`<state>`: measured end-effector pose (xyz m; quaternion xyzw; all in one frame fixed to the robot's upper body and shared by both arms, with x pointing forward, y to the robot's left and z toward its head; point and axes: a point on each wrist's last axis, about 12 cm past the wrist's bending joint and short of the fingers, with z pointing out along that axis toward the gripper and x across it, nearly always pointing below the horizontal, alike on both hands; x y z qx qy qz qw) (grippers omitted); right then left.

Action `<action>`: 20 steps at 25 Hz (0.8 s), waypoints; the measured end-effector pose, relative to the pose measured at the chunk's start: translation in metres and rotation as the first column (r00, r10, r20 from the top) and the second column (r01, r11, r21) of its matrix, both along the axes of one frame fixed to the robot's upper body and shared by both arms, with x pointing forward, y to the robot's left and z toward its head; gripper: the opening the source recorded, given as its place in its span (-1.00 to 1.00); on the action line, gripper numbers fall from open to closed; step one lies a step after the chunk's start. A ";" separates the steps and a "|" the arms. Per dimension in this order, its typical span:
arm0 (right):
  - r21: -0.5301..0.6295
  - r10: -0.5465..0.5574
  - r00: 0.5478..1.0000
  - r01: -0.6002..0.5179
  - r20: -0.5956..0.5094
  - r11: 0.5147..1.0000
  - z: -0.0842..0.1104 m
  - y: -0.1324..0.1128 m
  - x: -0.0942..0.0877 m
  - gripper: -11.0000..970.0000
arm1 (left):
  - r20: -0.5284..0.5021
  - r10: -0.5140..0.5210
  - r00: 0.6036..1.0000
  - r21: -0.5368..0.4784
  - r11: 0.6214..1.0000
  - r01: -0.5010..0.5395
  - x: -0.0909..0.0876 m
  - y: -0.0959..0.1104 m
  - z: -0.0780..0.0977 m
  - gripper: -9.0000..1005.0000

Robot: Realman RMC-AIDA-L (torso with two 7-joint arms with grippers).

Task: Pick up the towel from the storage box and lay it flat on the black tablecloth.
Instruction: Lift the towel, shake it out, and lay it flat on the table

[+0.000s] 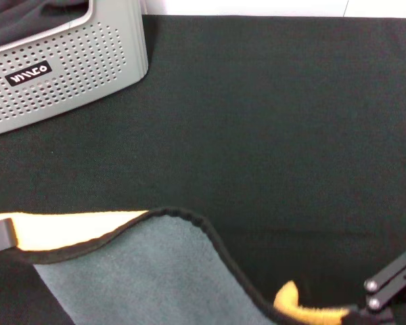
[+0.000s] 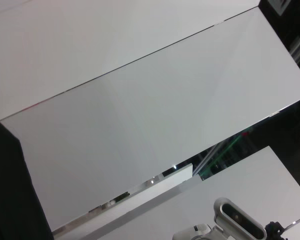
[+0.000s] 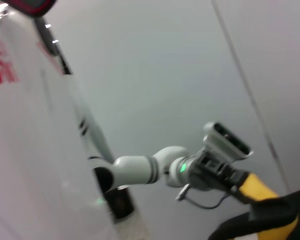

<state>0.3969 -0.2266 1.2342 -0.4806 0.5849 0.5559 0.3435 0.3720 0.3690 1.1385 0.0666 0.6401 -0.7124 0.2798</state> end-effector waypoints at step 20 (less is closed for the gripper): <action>0.099 -0.219 0.949 0.246 -0.228 0.964 -0.056 -0.043 0.061 -0.95 | -0.062 -0.091 0.994 -0.028 0.996 0.090 0.074 -0.033 -0.029 -0.94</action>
